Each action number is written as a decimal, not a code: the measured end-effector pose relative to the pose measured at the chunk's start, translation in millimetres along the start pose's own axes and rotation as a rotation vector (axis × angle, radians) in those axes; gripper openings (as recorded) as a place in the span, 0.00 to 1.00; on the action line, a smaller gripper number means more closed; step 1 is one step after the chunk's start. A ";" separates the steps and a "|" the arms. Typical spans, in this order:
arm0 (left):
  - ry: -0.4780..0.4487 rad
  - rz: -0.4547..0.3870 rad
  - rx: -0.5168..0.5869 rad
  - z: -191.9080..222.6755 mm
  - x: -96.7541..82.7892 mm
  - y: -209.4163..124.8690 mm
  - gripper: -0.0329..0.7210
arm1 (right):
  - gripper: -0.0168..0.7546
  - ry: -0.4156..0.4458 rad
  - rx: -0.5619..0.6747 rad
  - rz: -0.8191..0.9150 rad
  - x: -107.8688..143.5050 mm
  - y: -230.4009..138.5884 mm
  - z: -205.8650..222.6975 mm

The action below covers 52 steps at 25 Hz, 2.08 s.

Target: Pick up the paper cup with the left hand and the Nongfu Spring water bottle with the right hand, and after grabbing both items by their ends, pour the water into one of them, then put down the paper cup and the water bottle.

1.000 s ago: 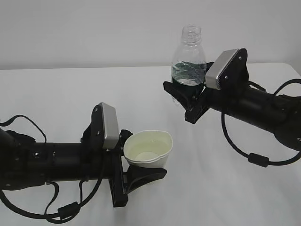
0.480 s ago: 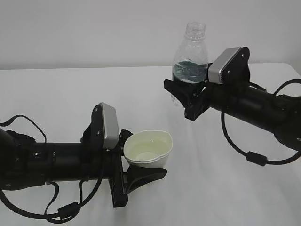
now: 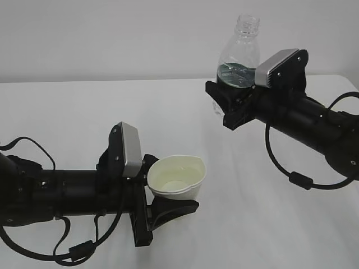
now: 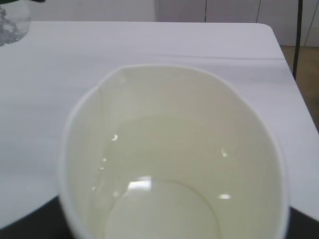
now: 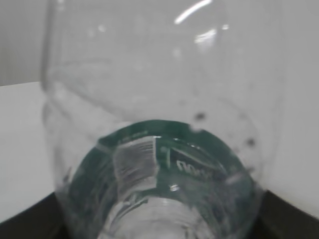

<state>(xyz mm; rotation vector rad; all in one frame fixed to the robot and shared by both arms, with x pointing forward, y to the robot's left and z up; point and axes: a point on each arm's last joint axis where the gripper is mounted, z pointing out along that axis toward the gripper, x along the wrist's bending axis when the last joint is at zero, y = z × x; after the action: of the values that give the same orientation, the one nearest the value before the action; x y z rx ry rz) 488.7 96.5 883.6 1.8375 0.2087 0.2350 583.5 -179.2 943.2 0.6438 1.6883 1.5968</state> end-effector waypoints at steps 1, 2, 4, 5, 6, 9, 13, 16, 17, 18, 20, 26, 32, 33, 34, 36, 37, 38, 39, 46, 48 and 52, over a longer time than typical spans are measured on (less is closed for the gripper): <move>0.000 0.000 0.000 0.0 0.0 0.0 0.64 | 0.63 -0.012 -0.001 -0.004 -1.1 0.1 0.0; 0.000 0.000 0.000 0.0 0.0 0.0 0.64 | 0.63 -0.027 -0.002 -0.003 -2.4 0.2 0.0; 0.000 0.000 0.000 0.0 0.0 0.0 0.64 | 0.63 -0.065 -0.005 -0.002 -5.9 0.5 -0.1; 0.000 0.000 0.000 0.0 0.0 0.0 0.64 | 0.63 -0.081 -0.005 -0.011 -7.3 0.6 -0.2; 0.000 0.000 0.000 0.0 0.0 0.0 0.64 | 0.63 -0.099 -0.006 -0.019 -9.0 0.7 -0.3; 0.000 0.000 0.000 0.0 0.0 0.0 0.64 | 0.63 -0.148 -0.006 -0.031 -13.4 0.8 -0.8; 0.000 0.000 0.000 0.0 0.0 0.0 0.64 | 0.63 -0.210 0.021 -0.045 -19.0 -1.3 -1.7; 0.000 0.000 0.000 0.0 0.0 0.0 0.64 | 0.63 -0.258 0.039 -0.051 -23.3 -2.8 -2.7; 0.000 0.000 0.000 0.0 0.0 0.0 0.64 | 0.63 -0.276 0.045 -0.053 -24.9 -3.2 -3.1; 0.000 0.000 0.000 0.0 0.0 0.0 0.64 | 0.63 -0.290 0.046 -0.055 -26.2 -3.2 -3.5; 0.000 0.000 0.000 0.0 0.0 0.0 0.64 | 0.63 -0.322 0.050 -0.053 -29.0 -3.4 -4.3; 0.000 0.000 0.000 0.0 0.0 0.0 0.64 | 0.63 -0.396 0.064 -0.048 -35.3 -4.5 -6.7; 0.000 0.000 0.000 0.0 0.0 0.0 0.64 | 0.63 -0.460 0.105 -0.058 -40.8 -7.6 -9.3; 0.000 0.000 0.000 0.0 0.0 0.0 0.64 | 0.63 -0.467 0.117 -0.062 -41.3 -8.6 -9.7; 0.000 0.000 0.000 0.0 0.0 0.0 0.64 | 0.63 -0.474 0.125 -0.070 -42.0 -9.1 -10.1; 0.000 0.000 0.000 0.0 0.0 0.0 0.64 | 0.63 -0.487 0.136 -0.088 -43.1 -9.6 -10.7; 0.000 0.000 0.000 0.0 0.0 0.0 0.64 | 0.63 -0.494 0.139 -0.092 -43.7 -9.7 -11.0; 0.000 0.000 0.000 0.0 0.0 0.0 0.64 | 0.63 -0.501 0.143 -0.092 -44.2 -10.0 -11.3; 0.000 0.000 0.000 0.0 0.0 0.0 0.64 | 0.63 -0.509 0.145 -0.092 -44.9 -10.2 -11.7; 0.000 0.000 0.000 0.0 0.0 0.0 0.64 | 0.63 -0.546 0.158 -0.085 -52.8 -11.9 -16.1; 0.000 0.000 0.000 0.0 0.0 0.0 0.64 | 0.63 -0.556 0.163 -0.086 -56.3 -12.7 -18.0; 0.000 0.000 0.000 0.0 0.0 0.0 0.64 | 0.63 -0.591 0.172 -0.084 -67.1 -14.5 -24.4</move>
<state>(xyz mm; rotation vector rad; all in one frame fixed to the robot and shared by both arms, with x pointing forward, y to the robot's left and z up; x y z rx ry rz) 488.7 96.5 883.6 1.8375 0.2087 0.2350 607.8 -247.7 939.1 1.0021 1.3861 1.0636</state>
